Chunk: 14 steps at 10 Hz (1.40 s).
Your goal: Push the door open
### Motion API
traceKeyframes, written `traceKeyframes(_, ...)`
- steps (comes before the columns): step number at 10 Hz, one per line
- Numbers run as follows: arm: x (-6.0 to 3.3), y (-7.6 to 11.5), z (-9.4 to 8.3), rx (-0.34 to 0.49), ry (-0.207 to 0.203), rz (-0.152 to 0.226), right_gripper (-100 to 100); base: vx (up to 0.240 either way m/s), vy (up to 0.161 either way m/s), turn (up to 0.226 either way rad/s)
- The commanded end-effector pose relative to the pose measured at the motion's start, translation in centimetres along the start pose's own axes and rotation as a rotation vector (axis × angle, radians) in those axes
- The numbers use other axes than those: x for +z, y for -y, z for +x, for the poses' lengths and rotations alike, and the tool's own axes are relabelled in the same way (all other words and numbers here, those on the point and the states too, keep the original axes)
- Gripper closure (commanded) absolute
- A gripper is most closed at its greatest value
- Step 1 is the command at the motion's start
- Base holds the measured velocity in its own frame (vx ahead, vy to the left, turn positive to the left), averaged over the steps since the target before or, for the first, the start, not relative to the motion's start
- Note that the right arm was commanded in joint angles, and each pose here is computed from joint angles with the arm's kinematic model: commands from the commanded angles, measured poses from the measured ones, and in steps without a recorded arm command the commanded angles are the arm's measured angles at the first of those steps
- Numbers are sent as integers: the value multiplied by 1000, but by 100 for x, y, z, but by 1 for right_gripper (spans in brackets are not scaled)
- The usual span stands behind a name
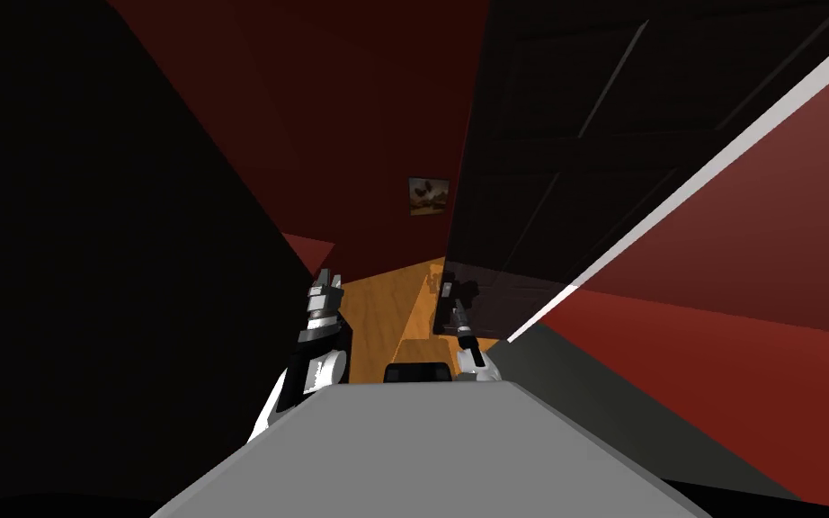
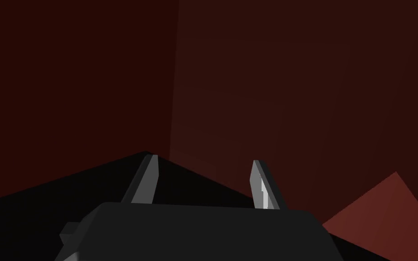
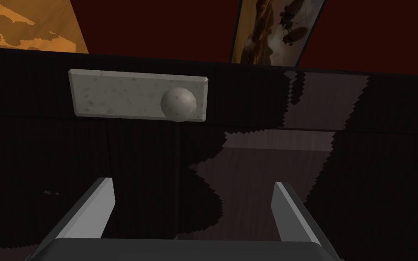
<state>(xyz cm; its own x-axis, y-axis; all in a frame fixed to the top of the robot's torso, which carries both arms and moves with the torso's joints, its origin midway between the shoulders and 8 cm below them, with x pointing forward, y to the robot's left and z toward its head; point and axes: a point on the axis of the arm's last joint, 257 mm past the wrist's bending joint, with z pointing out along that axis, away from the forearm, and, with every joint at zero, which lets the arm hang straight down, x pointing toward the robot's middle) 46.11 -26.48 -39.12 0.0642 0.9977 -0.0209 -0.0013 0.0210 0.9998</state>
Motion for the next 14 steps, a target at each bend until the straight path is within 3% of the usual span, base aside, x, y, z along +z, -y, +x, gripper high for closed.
traceKeyframes(1, 0, -4, -48, -7, 3, -4, -100, 188, -16, 22)
traceKeyframes(8, -44, -3, -61, 3, 18, -13, -100, 201, -9, 23)
traceKeyframes(9, -44, -3, -61, 3, 18, -13, 100, -19, 4, 5)
traceKeyframes(14, -44, -3, -61, 3, 18, -13, 100, -14, 0, 2)
